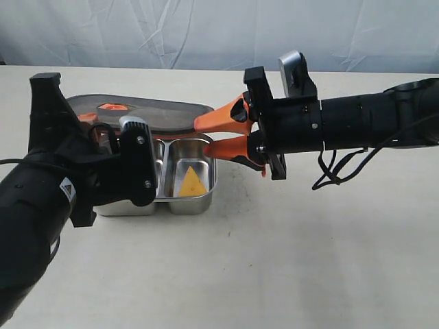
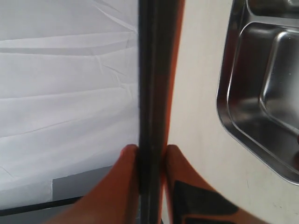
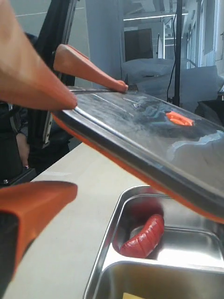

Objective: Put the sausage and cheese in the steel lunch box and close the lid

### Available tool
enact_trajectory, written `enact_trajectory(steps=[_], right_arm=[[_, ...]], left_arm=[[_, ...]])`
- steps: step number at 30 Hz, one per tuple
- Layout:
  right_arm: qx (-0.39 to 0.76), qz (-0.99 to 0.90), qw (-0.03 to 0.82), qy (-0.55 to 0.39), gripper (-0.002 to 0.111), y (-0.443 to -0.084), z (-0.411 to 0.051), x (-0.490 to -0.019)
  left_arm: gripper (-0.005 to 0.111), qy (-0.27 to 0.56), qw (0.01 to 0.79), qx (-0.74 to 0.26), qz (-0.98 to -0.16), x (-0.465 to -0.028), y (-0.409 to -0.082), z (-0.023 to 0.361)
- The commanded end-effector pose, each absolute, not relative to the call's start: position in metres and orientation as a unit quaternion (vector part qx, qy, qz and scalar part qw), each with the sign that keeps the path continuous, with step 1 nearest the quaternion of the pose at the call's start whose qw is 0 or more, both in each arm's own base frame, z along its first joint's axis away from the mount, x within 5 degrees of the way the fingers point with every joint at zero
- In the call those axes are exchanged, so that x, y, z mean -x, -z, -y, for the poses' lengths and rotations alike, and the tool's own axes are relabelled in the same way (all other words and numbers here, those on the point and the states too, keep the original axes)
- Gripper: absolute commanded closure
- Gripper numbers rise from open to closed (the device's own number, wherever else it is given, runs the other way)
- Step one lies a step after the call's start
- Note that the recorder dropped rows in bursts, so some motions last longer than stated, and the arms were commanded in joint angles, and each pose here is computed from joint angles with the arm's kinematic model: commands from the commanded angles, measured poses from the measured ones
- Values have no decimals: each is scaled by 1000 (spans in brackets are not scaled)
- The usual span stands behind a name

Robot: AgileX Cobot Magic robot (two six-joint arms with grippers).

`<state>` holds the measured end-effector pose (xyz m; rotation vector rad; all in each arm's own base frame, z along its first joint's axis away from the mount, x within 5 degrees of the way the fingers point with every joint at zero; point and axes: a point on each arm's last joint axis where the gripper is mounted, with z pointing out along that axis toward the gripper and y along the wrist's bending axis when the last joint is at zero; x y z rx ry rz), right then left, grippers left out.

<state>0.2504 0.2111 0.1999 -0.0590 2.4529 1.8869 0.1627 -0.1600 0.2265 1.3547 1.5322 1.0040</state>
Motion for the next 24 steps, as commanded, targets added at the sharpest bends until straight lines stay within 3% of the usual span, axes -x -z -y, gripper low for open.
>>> enact_trajectory(steps=[1,19,24], right_arm=[[30,-788,28,-615,64,-203,-213,-252],[48,-780,28,-623,65,-218,-231,-253],[42,-792,36,-608,75,-215,-235,-252]], left_arm=[[107,-395,431,-531,-614,-162,-229,162],[107,-363,428,-546,-622,-161,-224,166],[107,-357,428,-548,-624,-160,-223,167]])
